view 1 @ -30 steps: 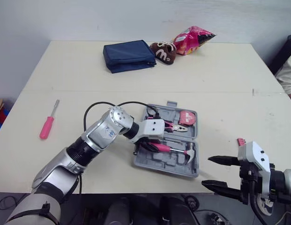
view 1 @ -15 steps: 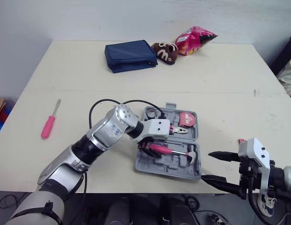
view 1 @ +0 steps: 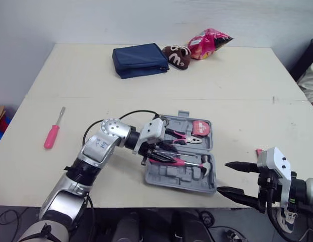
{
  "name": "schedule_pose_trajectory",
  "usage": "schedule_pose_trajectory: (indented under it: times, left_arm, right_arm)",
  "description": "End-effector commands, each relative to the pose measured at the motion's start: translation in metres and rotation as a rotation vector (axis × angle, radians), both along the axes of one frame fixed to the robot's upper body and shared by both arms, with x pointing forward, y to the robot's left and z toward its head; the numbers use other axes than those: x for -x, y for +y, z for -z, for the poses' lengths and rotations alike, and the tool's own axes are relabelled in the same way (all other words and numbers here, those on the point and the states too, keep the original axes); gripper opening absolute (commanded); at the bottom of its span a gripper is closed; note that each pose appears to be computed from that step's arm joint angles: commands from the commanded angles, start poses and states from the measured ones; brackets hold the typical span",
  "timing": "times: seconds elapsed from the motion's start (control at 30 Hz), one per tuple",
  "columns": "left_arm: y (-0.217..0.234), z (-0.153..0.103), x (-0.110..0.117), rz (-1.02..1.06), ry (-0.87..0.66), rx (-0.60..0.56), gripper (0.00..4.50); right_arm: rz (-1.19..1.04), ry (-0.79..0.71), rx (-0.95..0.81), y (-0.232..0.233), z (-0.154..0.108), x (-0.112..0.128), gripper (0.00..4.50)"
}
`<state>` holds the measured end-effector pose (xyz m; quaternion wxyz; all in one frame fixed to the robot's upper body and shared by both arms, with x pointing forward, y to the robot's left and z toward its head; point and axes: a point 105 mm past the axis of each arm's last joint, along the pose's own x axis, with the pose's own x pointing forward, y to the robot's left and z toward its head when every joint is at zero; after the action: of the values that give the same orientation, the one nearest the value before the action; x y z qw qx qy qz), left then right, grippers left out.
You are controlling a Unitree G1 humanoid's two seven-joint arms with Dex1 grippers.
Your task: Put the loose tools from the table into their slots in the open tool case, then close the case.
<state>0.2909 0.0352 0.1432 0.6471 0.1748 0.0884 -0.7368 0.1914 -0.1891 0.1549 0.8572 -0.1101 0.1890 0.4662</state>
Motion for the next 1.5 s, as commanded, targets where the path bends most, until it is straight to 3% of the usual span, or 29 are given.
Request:
schedule_pose_trajectory:
  times: [0.03,0.2,0.47,0.87,0.97,1.13,1.23,1.33,1.5]
  left_arm:
    - [-0.005,0.003,0.000,0.016,-0.047,-0.015,0.03]
    - [-0.021,0.014,0.001,0.026,-0.066,-0.053,0.03]
    - [-0.018,0.054,-0.001,0.013,-0.153,-0.271,0.03]
    - [-0.016,0.085,0.004,0.029,-0.160,-0.431,0.03]
    - [-0.007,0.100,-0.002,0.012,-0.199,-0.546,0.03]
    - [-0.019,0.091,-0.005,0.000,-0.192,-0.487,0.03]
    - [-0.026,0.071,-0.002,-0.005,-0.156,-0.375,0.03]
    - [-0.029,0.026,-0.003,-0.054,-0.083,-0.145,0.82]
    - [0.014,-0.044,0.002,-0.170,0.056,0.169,3.20]
  right_arm:
    - [-0.002,-0.019,-0.003,-0.001,-0.004,-0.002,4.50]
    - [0.000,-0.020,-0.005,-0.001,-0.003,-0.004,4.50]
    - [0.003,-0.023,-0.013,0.000,-0.004,-0.005,4.50]
    - [0.012,-0.025,-0.025,0.001,-0.004,-0.005,4.50]
    - [0.016,-0.022,-0.025,0.000,-0.003,-0.003,4.50]
    - [0.018,-0.021,-0.025,0.001,-0.002,-0.001,4.50]
    - [0.028,-0.031,-0.025,-0.001,-0.002,-0.002,4.50]
    - [0.044,-0.051,-0.027,-0.004,-0.006,-0.005,4.50]
    - [0.085,-0.053,-0.068,-0.016,-0.019,-0.003,4.50]
